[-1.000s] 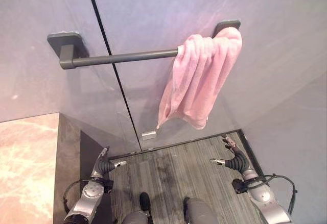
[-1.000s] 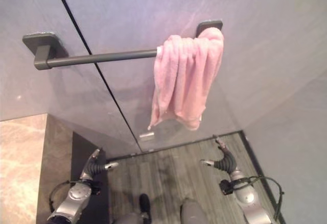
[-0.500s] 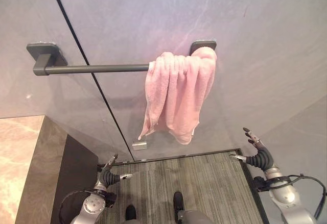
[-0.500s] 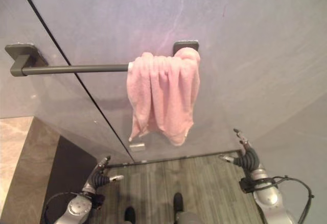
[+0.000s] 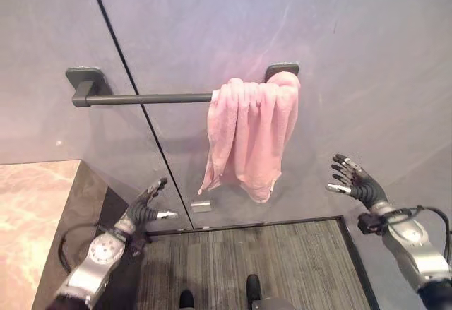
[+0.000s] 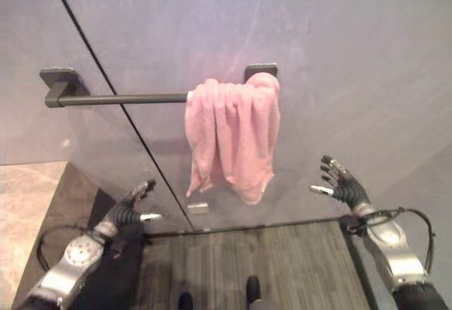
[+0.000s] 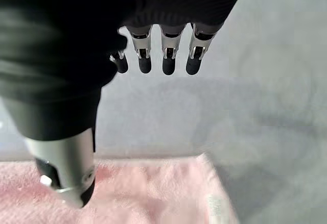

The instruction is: Put brush and paste in cup on sink, flatten towel.

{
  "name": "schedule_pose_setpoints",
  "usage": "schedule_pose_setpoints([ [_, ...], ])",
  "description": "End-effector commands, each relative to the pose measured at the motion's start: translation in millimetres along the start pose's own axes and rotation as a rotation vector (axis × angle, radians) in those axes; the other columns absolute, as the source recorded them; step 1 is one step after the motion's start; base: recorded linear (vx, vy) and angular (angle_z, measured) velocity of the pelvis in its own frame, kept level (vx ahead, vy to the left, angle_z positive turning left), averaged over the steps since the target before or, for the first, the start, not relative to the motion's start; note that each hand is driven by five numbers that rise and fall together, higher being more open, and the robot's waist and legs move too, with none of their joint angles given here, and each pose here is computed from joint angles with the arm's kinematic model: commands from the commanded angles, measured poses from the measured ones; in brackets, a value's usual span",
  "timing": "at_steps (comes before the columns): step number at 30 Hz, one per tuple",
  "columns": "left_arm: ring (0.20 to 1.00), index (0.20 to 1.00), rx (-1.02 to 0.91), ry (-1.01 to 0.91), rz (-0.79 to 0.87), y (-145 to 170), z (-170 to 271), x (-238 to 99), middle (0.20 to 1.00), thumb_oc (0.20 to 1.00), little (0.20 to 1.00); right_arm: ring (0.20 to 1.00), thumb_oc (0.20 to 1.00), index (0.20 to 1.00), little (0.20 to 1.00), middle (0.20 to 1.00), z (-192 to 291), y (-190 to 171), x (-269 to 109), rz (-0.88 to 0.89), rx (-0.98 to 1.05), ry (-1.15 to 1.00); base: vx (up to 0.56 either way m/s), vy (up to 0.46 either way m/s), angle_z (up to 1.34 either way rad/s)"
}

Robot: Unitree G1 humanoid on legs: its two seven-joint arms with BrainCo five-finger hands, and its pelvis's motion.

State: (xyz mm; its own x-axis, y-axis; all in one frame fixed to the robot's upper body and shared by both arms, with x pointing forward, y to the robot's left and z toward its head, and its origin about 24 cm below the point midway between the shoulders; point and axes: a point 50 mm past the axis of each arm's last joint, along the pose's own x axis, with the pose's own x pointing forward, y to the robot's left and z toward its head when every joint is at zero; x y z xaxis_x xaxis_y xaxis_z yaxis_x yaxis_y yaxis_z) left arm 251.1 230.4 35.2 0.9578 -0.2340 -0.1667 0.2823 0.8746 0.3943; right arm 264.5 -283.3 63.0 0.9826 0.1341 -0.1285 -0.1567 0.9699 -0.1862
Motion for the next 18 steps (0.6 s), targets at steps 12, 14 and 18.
schedule_pose_setpoints([
  [12, 1.0, 1.0, 0.027, -0.28, -0.057, -10.0, 91.5, 80.9, 1.0, 1.0, 1.0, 1.0, 1.0, 1.0, 1.0, 1.0, 81.3, 28.1, 83.3, 0.074, 0.054, -0.184, -0.01, -0.007, 0.07],
  [14, 1.0, 1.0, 0.017, -0.297, -0.054, -14.4, 99.3, 87.6, 1.0, 1.0, 1.0, 1.0, 1.0, 1.0, 1.0, 1.0, 92.4, 36.0, 89.0, 0.093, 0.06, -0.215, -0.01, -0.002, -0.02],
  [18, 1.0, 1.0, -0.005, -0.321, -0.066, -25.9, 109.6, 95.4, 1.0, 1.0, 1.0, 1.0, 1.0, 1.0, 1.0, 1.0, 106.5, 58.7, 96.4, 0.157, 0.148, -0.272, 0.01, -0.005, -0.03],
])
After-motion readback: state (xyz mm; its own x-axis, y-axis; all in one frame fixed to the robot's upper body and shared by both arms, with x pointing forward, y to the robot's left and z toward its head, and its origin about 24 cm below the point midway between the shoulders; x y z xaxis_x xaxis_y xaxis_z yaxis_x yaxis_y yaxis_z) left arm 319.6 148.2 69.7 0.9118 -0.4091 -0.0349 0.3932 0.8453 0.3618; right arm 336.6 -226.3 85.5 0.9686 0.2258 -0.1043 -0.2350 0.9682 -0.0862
